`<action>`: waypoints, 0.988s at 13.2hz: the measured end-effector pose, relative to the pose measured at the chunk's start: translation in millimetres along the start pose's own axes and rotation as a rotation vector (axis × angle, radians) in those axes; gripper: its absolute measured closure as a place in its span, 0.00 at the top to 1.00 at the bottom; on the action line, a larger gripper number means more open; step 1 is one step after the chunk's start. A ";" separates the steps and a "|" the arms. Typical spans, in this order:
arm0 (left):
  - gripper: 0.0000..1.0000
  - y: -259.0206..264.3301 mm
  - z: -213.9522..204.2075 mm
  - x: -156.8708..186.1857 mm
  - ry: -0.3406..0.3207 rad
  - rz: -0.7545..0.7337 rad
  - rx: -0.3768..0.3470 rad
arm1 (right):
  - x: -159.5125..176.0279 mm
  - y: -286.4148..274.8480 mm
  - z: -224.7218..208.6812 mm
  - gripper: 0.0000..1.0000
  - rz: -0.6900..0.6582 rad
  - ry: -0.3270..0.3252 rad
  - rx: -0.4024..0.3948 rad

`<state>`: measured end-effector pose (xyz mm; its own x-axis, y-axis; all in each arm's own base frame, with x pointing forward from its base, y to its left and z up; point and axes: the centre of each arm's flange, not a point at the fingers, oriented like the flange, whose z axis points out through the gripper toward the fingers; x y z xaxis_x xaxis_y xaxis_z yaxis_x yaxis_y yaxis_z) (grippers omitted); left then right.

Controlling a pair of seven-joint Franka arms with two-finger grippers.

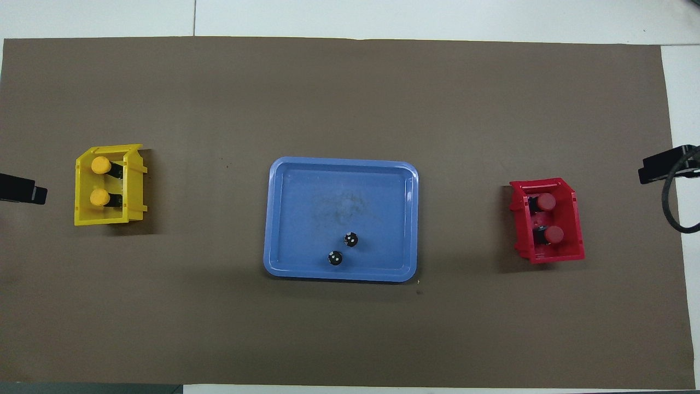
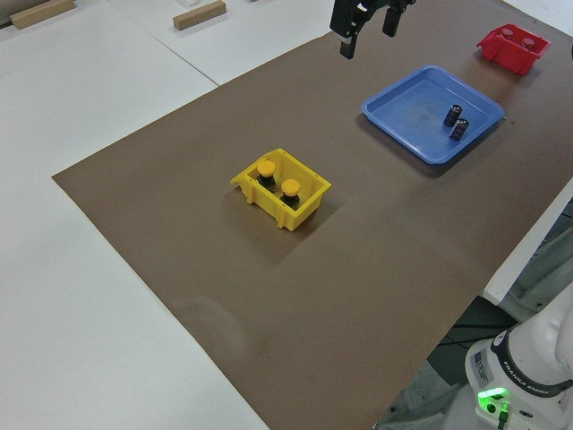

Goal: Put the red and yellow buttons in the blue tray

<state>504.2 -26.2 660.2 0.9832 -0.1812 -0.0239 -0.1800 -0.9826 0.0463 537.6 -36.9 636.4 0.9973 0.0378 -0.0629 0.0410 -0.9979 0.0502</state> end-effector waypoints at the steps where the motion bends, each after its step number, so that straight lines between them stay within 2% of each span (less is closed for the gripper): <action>1: 1.00 0.0 0.0 0.0 0.000 0.000 0.000 | 0.0 0.0 0.0 1.00 0.000 0.000 0.000; 11: 1.00 0.0 0.0 0.0 0.000 0.000 0.000 | 1.2 -2.2 6.8 1.00 -0.004 -0.006 0.003; 13: 1.00 0.0 0.0 0.0 0.000 0.000 0.000 | 9.4 -8.6 23.5 1.00 -0.007 0.048 0.043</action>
<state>504.2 -26.2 660.2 0.9832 -0.1812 -0.0239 -0.1800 -0.9826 0.0463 545.2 -29.2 612.0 0.9988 0.0467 -0.0154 0.0468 -0.9989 0.0068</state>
